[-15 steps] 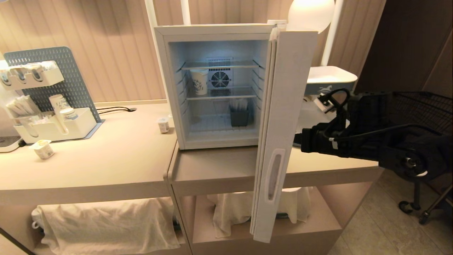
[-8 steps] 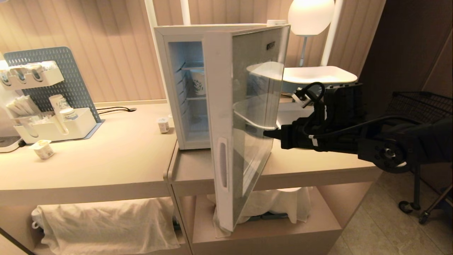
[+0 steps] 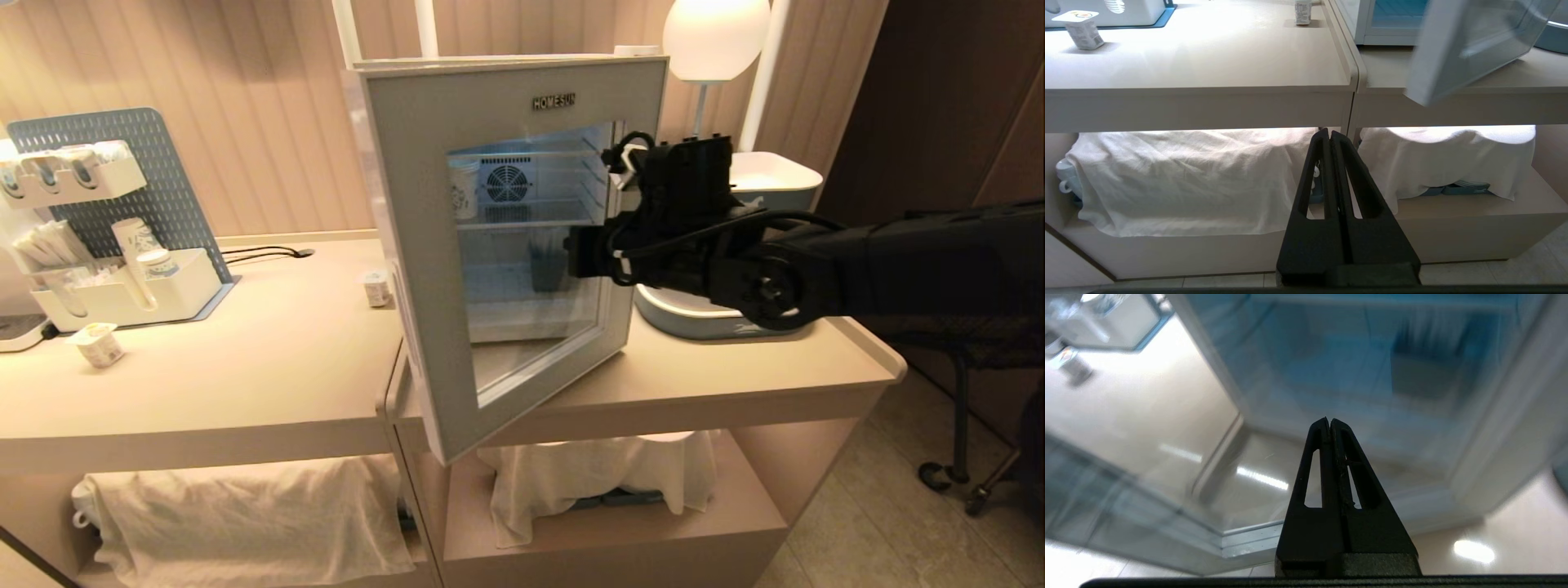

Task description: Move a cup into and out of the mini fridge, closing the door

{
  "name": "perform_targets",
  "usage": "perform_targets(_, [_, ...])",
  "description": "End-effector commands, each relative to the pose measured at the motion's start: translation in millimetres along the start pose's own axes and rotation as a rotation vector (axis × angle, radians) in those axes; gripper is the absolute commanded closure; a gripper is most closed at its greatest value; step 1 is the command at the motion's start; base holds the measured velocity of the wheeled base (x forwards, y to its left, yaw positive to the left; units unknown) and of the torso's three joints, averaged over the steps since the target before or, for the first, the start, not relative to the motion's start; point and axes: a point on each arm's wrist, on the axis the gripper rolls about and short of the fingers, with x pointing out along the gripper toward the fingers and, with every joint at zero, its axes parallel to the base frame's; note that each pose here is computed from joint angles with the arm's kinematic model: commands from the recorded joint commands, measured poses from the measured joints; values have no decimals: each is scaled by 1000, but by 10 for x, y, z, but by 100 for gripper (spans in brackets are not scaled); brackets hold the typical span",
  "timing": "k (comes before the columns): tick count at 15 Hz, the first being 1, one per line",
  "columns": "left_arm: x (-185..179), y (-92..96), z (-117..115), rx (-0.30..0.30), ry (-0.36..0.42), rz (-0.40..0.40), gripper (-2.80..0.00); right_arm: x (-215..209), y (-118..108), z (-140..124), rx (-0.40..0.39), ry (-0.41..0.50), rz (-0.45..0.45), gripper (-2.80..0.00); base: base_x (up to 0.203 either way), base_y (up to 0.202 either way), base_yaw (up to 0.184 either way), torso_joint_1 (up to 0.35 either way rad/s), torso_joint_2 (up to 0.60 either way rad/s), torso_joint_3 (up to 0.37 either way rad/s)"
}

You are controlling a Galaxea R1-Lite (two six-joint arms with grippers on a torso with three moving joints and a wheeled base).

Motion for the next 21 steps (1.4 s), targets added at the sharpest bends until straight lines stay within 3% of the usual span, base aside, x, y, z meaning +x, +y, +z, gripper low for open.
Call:
perform_targets(1, [3, 0, -7, 0, 3, 0, 0, 457, 158, -192, -22, -16, -93, 0, 0, 0, 0, 0, 0, 0])
perform_targets(4, [3, 0, -8, 0, 4, 0, 0, 741, 321, -495, -172, 7, -179, 0, 0, 0, 0, 0, 0, 0])
perform_targets(8, [3, 0, -7, 0, 3, 0, 0, 839, 291, -601, -173, -14, -207, 0, 0, 0, 0, 0, 0, 0])
perform_targets(12, [3, 0, -7, 0, 3, 0, 0, 739, 95, -420, -126, -64, -259, 0, 0, 0, 0, 0, 0, 0])
perform_targets(15, [3, 0, -7, 0, 3, 0, 0, 218, -119, -78, -79, -89, -303, 0, 0, 0, 0, 0, 0, 0])
perform_targets(18, [3, 0, -7, 1, 3, 0, 0, -432, -442, 97, -54, -126, -385, 0, 0, 0, 0, 0, 0, 0])
perform_targets(21, [3, 0, -7, 0, 3, 0, 0, -1302, -620, 278, -30, -206, -529, 0, 0, 0, 0, 0, 0, 0])
